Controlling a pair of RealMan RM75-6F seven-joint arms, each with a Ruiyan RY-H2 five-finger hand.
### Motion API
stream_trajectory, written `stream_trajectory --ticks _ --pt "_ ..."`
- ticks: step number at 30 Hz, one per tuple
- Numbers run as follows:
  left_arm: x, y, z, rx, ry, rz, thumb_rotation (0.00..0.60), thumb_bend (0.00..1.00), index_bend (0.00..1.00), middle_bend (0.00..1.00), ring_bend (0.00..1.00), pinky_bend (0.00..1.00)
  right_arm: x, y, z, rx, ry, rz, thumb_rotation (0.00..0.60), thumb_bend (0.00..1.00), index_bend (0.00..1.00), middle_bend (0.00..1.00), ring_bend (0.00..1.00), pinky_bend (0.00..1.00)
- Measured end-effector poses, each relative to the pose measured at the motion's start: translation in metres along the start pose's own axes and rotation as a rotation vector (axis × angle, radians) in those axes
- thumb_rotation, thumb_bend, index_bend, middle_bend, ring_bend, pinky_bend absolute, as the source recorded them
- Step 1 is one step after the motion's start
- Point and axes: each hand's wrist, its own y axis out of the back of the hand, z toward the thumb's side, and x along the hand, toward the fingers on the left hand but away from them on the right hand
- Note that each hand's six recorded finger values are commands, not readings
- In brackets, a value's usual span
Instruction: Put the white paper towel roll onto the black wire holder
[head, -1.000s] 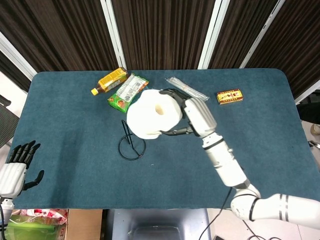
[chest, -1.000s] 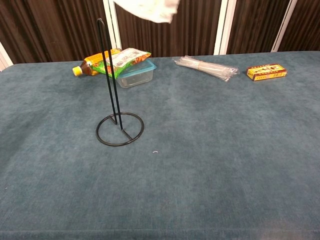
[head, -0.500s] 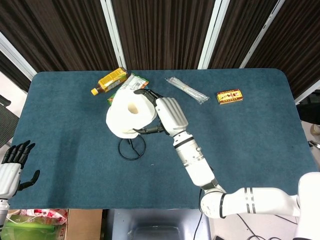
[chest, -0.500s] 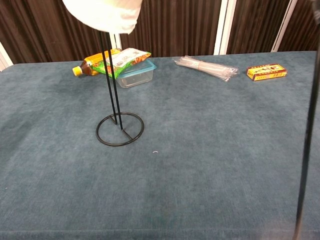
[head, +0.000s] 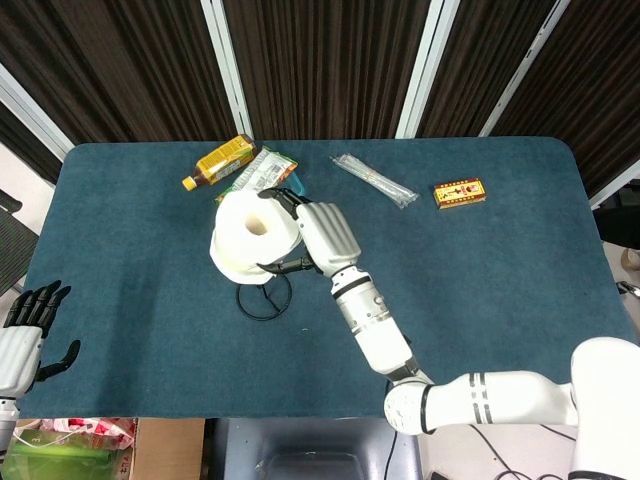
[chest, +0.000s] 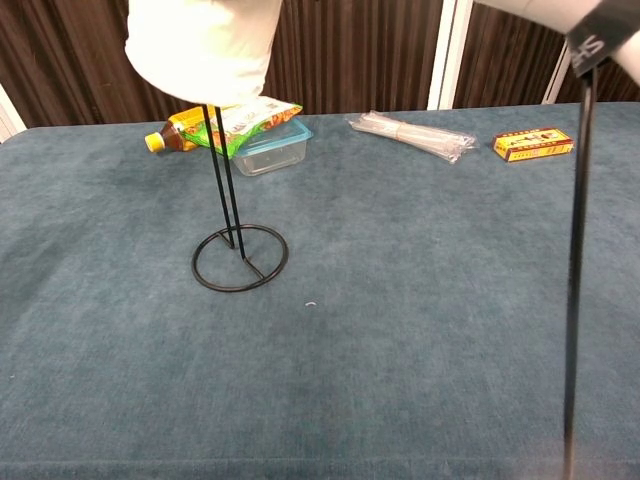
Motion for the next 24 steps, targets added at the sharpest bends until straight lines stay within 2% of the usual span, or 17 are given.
stream_trajectory --ticks 2,4,5,6,8,9,11,13,19,24 --pt "0.0 0.0 0.0 0.0 -0.001 0.0 0.6 0.4 0.05 0.0 0.0 0.05 -0.001 -0.004 0.001 0.014 -0.011 0.009 0.6 0.28 0.83 0.73 0.73 0.78" --pt "0.0 0.001 0.001 -0.002 -0.002 0.001 0.6 0.4 0.05 0.0 0.0 0.05 -0.001 -0.008 0.001 0.033 -0.025 0.024 0.6 0.27 0.69 0.7 0.68 0.73" --pt "0.0 0.001 0.001 -0.002 -0.002 0.001 0.6 0.4 0.05 0.0 0.0 0.05 -0.001 -0.011 0.002 0.044 -0.031 0.032 0.6 0.28 0.56 0.64 0.61 0.69" --pt "0.0 0.0 0.001 -0.002 -0.002 0.0 0.6 0.4 0.05 0.0 0.0 0.05 -0.001 -0.013 0.002 0.049 -0.034 0.038 0.6 0.27 0.37 0.53 0.5 0.62" --pt "0.0 0.0 0.001 -0.003 -0.003 0.0 0.6 0.4 0.05 0.0 0.0 0.05 0.001 -0.016 0.002 0.047 -0.036 0.05 0.6 0.27 0.13 0.35 0.32 0.48" --pt "0.0 0.0 0.001 -0.004 -0.004 0.001 0.6 0.4 0.05 0.0 0.0 0.05 0.001 -0.017 0.002 0.041 -0.036 0.057 0.6 0.26 0.03 0.22 0.19 0.36" --pt "0.0 0.001 0.0 -0.005 -0.005 0.001 0.6 0.4 0.05 0.0 0.0 0.05 0.002 -0.017 0.001 0.032 -0.033 0.073 0.6 0.22 0.0 0.08 0.05 0.22" --pt "0.001 0.0 0.0 -0.005 -0.003 0.002 0.6 0.4 0.05 0.0 0.0 0.05 0.003 -0.013 0.0 0.031 -0.031 0.078 0.6 0.17 0.0 0.01 0.0 0.15" --pt "0.0 0.0 0.001 -0.004 -0.006 0.002 0.6 0.4 0.05 0.0 0.0 0.05 0.007 0.002 -0.01 0.048 -0.037 0.087 0.6 0.13 0.0 0.0 0.0 0.07" --pt "-0.001 -0.001 0.002 -0.002 -0.014 0.002 0.6 0.4 0.05 0.0 0.0 0.05 0.013 0.012 -0.016 0.106 -0.031 0.103 0.6 0.12 0.0 0.0 0.0 0.02"
